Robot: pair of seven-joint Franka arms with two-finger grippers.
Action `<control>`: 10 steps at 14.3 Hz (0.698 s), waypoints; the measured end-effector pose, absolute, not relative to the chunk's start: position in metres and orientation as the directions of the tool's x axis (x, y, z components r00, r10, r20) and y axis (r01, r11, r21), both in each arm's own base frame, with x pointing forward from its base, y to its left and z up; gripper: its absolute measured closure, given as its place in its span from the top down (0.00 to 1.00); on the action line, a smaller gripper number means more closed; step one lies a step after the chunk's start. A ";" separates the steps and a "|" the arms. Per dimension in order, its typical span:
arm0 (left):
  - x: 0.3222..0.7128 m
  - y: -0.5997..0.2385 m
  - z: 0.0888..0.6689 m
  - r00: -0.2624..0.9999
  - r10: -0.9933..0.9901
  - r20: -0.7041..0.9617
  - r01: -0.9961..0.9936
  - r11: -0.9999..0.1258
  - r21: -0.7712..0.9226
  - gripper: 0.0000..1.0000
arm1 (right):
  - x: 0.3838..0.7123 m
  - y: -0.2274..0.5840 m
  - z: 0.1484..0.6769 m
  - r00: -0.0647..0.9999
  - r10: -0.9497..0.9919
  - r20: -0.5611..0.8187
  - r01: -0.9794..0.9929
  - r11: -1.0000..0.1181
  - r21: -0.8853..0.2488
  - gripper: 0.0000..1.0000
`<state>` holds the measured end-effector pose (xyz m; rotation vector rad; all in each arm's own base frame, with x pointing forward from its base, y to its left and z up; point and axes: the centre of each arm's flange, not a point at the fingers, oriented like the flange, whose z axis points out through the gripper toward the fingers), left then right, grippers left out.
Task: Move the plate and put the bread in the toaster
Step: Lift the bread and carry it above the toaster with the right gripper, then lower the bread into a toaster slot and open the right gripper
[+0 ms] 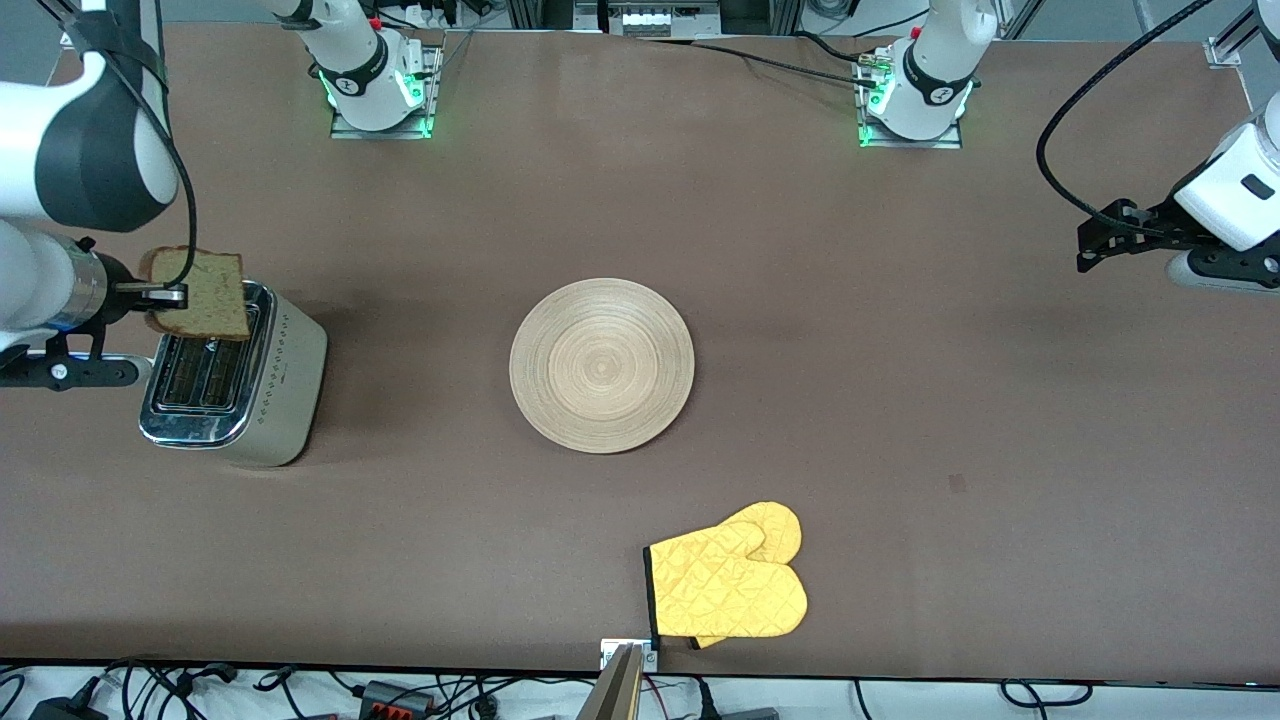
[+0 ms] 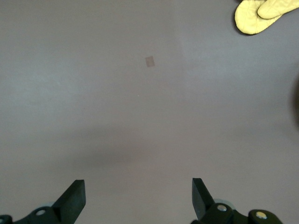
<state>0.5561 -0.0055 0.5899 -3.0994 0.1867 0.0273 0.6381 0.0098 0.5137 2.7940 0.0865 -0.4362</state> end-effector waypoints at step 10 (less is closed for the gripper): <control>0.556 -0.007 0.597 0.993 -0.120 -0.008 -0.121 -0.992 -0.037 1.00 | 0.673 -0.006 0.464 0.954 0.077 -0.288 0.190 -0.902 0.389 0.08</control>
